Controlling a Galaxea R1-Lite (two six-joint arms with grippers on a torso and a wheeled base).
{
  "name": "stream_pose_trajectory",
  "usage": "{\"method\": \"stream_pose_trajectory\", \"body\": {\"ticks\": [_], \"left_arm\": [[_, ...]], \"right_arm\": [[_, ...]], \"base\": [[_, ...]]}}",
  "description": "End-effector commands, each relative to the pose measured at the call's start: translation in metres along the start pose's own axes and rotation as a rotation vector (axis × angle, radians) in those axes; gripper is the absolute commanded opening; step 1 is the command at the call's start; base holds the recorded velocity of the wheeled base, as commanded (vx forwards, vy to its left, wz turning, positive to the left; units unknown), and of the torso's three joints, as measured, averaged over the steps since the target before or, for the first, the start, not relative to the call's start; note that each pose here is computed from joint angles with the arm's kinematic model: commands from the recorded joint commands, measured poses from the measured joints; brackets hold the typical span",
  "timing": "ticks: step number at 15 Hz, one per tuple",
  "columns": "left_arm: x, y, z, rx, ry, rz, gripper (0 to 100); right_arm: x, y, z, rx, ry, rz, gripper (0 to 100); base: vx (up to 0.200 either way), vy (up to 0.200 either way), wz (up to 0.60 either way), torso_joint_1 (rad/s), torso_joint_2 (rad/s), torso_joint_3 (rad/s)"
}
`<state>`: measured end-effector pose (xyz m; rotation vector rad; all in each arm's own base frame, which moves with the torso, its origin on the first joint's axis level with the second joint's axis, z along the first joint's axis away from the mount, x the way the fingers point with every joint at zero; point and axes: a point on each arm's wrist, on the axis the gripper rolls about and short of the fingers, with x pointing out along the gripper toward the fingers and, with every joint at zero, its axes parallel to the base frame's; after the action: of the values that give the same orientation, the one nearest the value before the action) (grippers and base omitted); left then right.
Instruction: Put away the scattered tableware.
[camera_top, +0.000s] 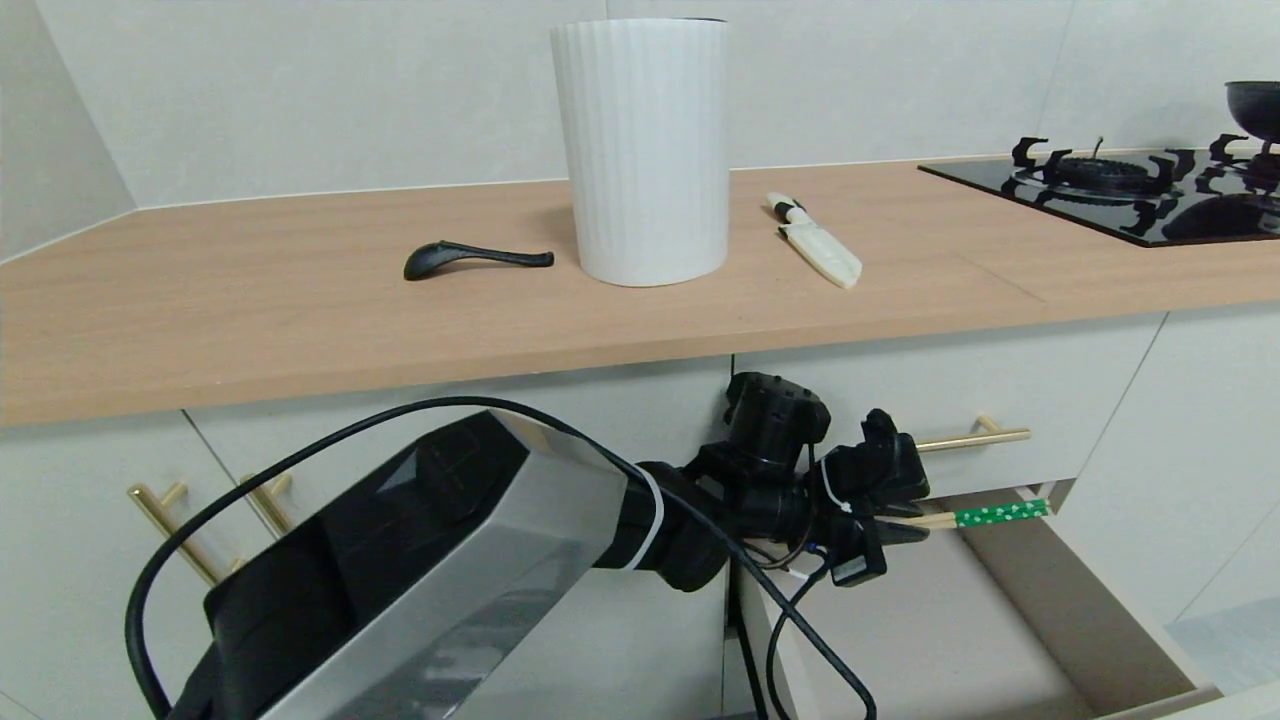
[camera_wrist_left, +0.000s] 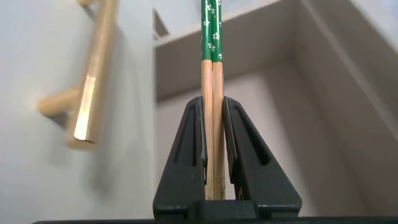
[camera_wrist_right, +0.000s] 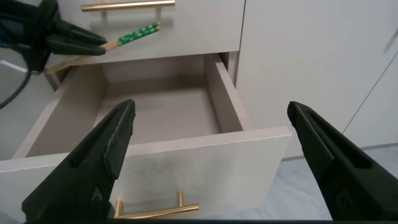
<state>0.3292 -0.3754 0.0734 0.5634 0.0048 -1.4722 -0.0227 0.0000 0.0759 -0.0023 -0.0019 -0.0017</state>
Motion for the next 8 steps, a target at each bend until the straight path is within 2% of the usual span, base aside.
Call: {"method": "stream_pose_trajectory", "body": {"ticks": [1,5,8], "left_arm": [[0.009,-0.004,-0.005,0.017,0.012,-0.029,0],[0.013,-0.004,-0.010,0.075,0.072,-0.084,0],[0.021,-0.007,-0.008,0.086,0.066,-0.100,0]], "right_arm": [[0.000,0.000,0.000,-0.001,0.000,0.002,100],[0.000,0.000,0.000,-0.001,-0.001,0.002,100],[0.000,0.000,0.000,-0.001,-0.001,0.002,100]], "base": [[0.000,0.000,0.00,0.000,0.00,0.000],[0.000,0.000,0.00,0.000,0.00,0.000],[0.000,0.000,0.00,0.000,0.00,0.000]]}}
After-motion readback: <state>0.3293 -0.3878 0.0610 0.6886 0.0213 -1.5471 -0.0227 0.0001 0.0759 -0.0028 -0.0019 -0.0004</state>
